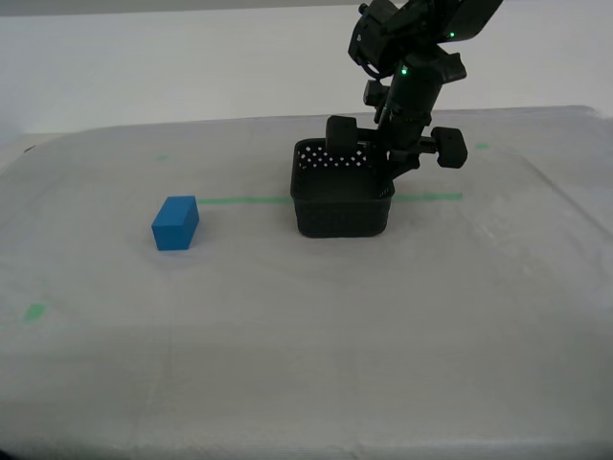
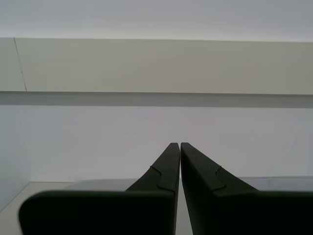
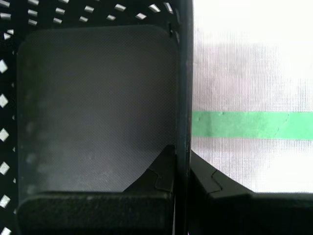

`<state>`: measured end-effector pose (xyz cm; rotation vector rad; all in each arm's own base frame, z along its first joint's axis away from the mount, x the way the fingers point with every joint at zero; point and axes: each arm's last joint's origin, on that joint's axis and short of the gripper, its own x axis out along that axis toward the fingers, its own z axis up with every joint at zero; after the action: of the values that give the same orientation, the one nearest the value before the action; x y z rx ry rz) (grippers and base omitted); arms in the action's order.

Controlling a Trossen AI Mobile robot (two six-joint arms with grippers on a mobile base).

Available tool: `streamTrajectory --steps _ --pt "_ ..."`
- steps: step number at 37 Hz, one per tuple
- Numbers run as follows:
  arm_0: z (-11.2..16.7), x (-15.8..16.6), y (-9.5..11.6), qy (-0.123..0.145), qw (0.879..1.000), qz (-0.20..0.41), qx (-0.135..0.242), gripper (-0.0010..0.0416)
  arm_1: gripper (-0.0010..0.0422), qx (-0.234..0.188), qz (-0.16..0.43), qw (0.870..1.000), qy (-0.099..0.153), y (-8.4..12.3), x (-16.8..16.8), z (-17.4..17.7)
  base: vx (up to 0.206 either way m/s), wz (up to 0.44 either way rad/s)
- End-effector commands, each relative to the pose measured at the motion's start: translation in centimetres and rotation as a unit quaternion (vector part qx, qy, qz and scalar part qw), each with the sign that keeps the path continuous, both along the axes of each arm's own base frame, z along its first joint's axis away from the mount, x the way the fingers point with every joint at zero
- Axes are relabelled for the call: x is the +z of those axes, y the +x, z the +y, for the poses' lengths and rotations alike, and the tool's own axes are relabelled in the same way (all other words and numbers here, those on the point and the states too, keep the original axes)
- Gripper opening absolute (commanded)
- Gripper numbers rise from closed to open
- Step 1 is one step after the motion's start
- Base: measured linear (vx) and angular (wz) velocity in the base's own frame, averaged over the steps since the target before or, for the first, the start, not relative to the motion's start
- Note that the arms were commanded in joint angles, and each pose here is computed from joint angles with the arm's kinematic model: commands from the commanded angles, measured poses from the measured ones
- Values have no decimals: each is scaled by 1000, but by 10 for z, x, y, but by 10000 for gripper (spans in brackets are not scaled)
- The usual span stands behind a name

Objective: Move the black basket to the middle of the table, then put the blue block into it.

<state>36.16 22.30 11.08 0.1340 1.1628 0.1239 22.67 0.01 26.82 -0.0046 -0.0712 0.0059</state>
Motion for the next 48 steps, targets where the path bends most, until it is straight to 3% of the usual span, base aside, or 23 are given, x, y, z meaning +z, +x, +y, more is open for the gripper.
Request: streamTrajectory --steps 1,16,23,35,48 --pt "0 0 0 -1 1000 -1 -2 0 0 0 -2 1000 1 0 1 0 0 0" --pt "0 0 0 -6 1000 -3 9 2 0 0 -2 1000 1 0 1 0 0 0" --pt "0 0 0 -9 1000 -5 7 25 0 0 -2 1000 1 0 1 0 0 0" --pt "0 0 0 -13 1000 -4 11 136 0 0 -2 1000 1 0 1 0 0 0" --pt "-1 0 -1 -17 1000 0 14 327 0 0 -2 1000 1 0 1 0 0 0"
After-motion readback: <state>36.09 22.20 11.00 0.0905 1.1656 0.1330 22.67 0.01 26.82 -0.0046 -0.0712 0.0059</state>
